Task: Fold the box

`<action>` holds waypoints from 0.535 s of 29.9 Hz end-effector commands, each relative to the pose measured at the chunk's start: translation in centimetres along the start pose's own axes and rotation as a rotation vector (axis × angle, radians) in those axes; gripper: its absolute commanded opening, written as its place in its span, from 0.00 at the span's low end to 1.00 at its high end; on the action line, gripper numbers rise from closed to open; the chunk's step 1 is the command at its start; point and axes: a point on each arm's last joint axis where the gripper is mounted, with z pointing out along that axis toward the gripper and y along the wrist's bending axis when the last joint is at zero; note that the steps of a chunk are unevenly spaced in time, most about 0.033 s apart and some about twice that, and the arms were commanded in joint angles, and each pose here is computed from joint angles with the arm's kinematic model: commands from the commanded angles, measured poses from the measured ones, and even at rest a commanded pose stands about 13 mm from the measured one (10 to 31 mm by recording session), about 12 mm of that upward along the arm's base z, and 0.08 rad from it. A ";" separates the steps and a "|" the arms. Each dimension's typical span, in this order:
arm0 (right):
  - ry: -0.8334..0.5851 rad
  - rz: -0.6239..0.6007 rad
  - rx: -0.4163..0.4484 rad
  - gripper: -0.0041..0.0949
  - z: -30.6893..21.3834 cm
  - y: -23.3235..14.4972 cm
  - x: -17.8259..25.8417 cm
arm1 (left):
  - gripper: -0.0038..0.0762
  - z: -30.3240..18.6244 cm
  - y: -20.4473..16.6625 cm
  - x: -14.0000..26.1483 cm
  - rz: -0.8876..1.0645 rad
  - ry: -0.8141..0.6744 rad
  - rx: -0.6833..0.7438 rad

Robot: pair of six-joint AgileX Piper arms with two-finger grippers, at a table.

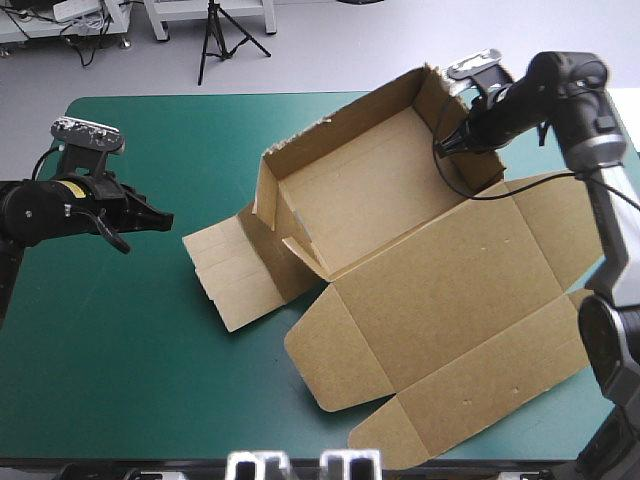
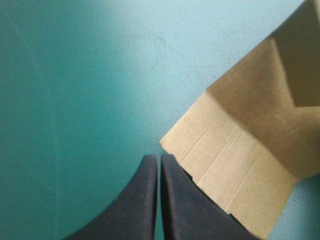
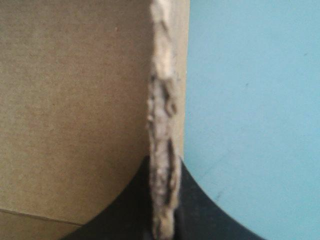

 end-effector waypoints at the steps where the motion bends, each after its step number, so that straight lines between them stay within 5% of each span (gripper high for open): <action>1: -0.176 0.017 0.013 0.02 -8.0 -0.2 0.5 | 0.06 0.4 0.4 -1.3 -0.020 -0.061 -0.011; 7: -0.278 0.088 0.084 0.02 -13.1 -2.1 2.4 | 0.06 3.5 3.6 -1.6 -0.121 -0.018 -0.056; 16: -0.352 0.132 0.026 0.02 -14.4 -2.3 2.7 | 0.07 6.2 7.1 -1.8 -0.380 -0.102 0.242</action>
